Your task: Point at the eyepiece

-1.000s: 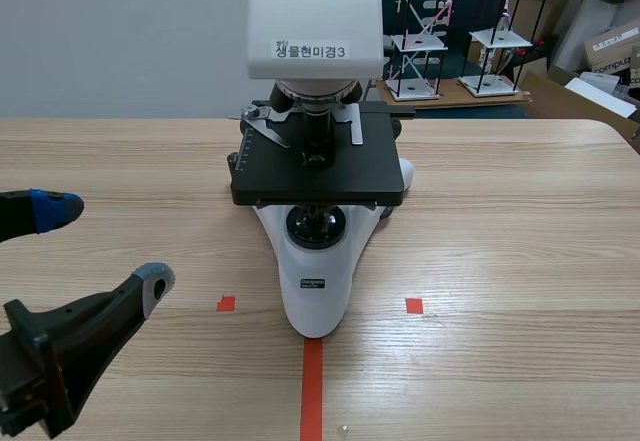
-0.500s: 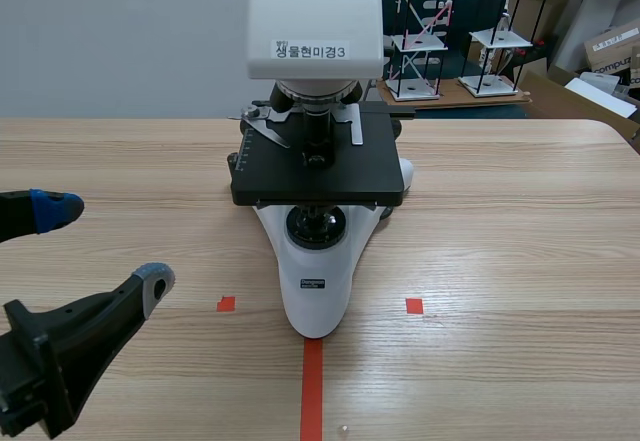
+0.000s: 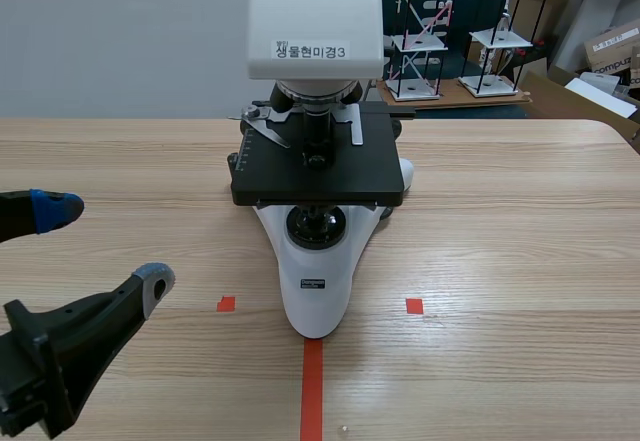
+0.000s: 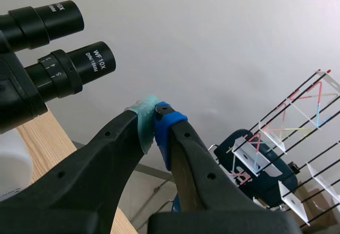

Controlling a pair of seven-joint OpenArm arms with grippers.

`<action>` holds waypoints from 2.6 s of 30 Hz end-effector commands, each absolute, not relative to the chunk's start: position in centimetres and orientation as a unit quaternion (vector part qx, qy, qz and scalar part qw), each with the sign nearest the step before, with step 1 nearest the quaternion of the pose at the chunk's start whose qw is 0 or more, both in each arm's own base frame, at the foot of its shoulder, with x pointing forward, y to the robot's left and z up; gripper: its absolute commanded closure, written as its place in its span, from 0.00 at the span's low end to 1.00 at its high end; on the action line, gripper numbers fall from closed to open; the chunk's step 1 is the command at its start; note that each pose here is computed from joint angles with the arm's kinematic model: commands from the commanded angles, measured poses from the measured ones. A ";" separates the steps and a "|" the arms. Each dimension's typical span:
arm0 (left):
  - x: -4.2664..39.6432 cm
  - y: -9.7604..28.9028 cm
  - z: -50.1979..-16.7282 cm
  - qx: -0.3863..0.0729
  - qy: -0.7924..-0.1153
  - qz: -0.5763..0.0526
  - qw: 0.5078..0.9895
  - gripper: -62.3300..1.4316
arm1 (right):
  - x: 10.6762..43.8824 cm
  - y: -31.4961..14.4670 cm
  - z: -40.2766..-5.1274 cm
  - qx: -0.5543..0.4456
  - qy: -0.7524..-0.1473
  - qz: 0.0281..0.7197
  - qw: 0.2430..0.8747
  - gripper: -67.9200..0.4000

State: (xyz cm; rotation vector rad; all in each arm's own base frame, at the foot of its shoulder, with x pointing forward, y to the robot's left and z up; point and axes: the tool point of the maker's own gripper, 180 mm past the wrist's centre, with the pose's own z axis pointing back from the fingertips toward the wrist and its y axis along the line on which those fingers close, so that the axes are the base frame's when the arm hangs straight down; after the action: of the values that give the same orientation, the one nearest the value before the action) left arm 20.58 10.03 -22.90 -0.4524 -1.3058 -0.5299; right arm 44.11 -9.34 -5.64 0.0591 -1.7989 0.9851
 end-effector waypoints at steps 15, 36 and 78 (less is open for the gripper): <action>20.7 9.7 -21.9 -0.211 -0.608 -0.236 0.728 0.00 | 43.9 -9.4 -3.9 0.020 -0.763 0.408 0.500 0.98; 20.7 9.7 -21.9 -0.211 -0.608 -0.236 0.728 0.00 | 43.7 -9.3 -3.6 0.023 -0.768 0.408 0.492 0.98; 20.7 9.7 -21.9 -0.211 -0.608 -0.236 0.728 0.00 | 43.7 -9.4 -3.5 0.021 -0.769 0.409 0.491 0.98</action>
State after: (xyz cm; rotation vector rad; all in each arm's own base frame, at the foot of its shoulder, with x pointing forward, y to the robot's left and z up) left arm 20.58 10.03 -22.90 -0.4524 -1.3058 -0.5299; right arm 43.91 -9.19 -5.30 0.0697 -1.8199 0.9884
